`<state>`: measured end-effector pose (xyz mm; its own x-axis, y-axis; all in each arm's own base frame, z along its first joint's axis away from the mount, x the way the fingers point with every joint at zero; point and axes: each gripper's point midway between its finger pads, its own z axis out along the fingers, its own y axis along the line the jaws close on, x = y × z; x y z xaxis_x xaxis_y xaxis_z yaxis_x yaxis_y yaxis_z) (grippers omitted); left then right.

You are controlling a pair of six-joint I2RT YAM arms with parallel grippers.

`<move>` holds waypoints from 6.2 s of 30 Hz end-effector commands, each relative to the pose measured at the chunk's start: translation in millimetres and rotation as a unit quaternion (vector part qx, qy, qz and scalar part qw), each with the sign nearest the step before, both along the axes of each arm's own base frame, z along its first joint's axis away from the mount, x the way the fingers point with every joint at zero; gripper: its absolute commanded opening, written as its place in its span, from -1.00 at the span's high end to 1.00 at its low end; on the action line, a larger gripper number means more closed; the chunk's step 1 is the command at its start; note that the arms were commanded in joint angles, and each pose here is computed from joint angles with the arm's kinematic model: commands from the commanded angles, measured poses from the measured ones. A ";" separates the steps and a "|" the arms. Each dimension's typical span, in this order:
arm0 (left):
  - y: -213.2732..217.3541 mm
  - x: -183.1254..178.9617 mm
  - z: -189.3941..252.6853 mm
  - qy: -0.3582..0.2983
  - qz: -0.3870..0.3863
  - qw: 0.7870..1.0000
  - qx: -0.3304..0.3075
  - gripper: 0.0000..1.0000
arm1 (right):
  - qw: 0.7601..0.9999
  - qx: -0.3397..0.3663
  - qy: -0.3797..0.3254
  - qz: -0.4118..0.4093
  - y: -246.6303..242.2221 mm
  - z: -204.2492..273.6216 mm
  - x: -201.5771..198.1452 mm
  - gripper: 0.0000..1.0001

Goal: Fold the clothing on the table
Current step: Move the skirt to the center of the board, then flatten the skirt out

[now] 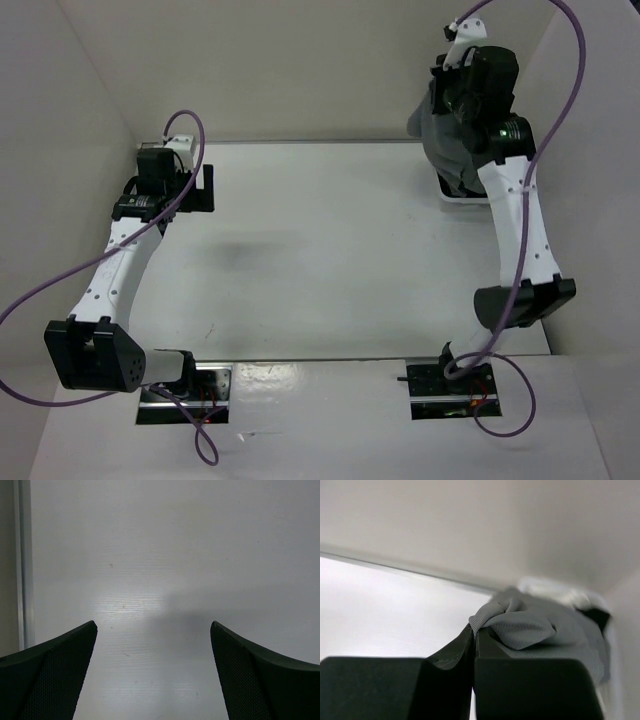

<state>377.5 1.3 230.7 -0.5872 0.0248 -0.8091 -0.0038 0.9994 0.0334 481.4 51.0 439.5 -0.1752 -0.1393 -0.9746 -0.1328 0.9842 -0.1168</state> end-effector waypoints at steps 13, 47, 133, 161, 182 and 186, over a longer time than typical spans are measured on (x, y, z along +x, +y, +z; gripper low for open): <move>-5.1 5.8 -3.7 -0.005 -0.019 1.000 -0.009 -1.00 | 0.957 0.090 -0.092 0.262 101.3 92.1 -115.9 1.00; -14.3 7.5 -30.9 0.047 -0.046 0.998 -0.019 -1.00 | 0.936 -0.227 0.099 0.251 194.6 -198.9 -111.2 -0.50; -58.7 -3.5 -44.0 0.069 -0.188 0.978 -0.052 -1.00 | 0.966 -0.033 0.185 0.179 168.4 -197.0 18.0 1.00; -228.8 -20.2 -104.8 0.001 -0.369 0.911 0.183 -0.96 | 0.983 -0.066 0.164 0.042 65.0 -175.4 -56.5 -0.71; -282.0 36.4 -111.1 -0.100 -0.314 0.938 0.110 -0.61 | 0.984 -0.032 0.170 0.035 16.5 -186.5 -107.2 -0.71; -287.4 37.8 -121.9 -0.093 -0.326 0.934 0.111 -0.61 | 0.984 -0.030 0.171 0.034 14.9 -188.2 -104.0 -0.71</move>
